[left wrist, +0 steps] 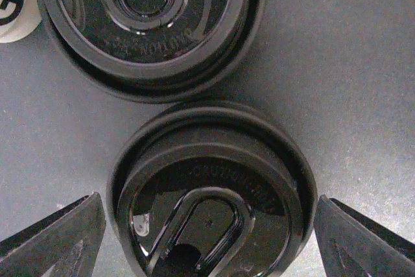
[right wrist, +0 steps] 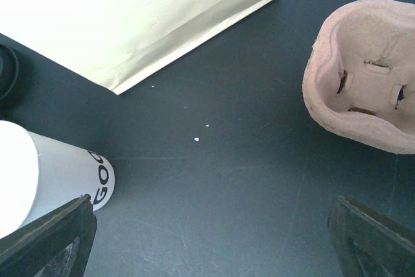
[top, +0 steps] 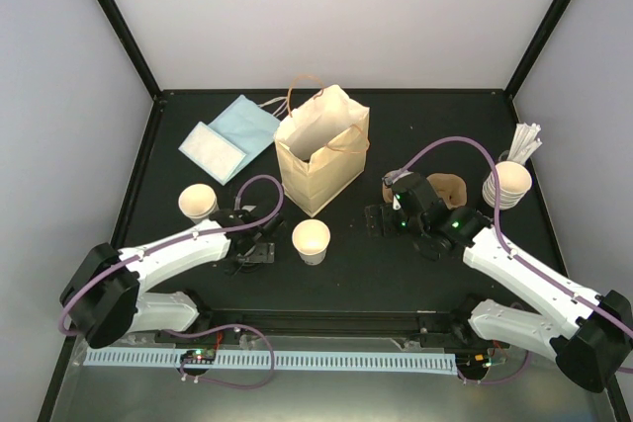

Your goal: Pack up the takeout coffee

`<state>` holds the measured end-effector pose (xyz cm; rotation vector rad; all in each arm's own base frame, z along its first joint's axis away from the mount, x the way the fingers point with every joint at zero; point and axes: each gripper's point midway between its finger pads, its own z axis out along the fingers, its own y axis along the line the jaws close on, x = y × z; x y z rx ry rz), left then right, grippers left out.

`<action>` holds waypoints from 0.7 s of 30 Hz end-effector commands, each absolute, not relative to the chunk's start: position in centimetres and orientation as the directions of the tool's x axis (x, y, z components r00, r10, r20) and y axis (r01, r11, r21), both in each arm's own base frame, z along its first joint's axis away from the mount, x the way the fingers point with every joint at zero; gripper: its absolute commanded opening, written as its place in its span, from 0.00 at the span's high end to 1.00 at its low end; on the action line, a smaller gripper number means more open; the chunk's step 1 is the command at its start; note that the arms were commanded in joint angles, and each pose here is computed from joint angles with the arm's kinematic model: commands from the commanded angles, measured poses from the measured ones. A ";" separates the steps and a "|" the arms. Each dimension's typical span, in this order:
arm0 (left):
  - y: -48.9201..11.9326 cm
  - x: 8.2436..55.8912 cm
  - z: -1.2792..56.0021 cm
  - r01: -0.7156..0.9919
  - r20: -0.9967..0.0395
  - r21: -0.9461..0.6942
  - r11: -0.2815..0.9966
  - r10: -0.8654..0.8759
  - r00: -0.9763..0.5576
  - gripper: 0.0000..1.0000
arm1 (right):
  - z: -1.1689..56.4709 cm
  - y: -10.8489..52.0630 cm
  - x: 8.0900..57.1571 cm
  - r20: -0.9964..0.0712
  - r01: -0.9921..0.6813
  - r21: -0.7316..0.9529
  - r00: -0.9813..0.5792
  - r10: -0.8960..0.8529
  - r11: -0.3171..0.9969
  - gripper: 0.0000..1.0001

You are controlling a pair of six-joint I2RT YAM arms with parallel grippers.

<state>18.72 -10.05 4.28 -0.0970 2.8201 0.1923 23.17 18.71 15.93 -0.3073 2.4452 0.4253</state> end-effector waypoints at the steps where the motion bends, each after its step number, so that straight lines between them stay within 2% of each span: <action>1: -10.5 19.8 4.4 -0.082 -0.336 0.088 0.993 -0.048 -0.940 0.10 | 16.8 19.1 23.6 -0.641 -0.330 0.234 -0.759 -0.109 0.915 0.00; 5: -10.5 19.8 4.3 -0.078 -0.328 0.078 0.994 -0.048 -0.943 0.14 | 16.8 19.1 23.6 -0.640 -0.329 0.233 -0.760 -0.110 0.915 0.00; 21: -9.6 19.1 3.5 -0.121 -0.286 0.103 0.987 -0.087 -0.954 0.14 | 16.6 19.2 23.7 -0.639 -0.333 0.232 -0.761 -0.115 0.914 0.00</action>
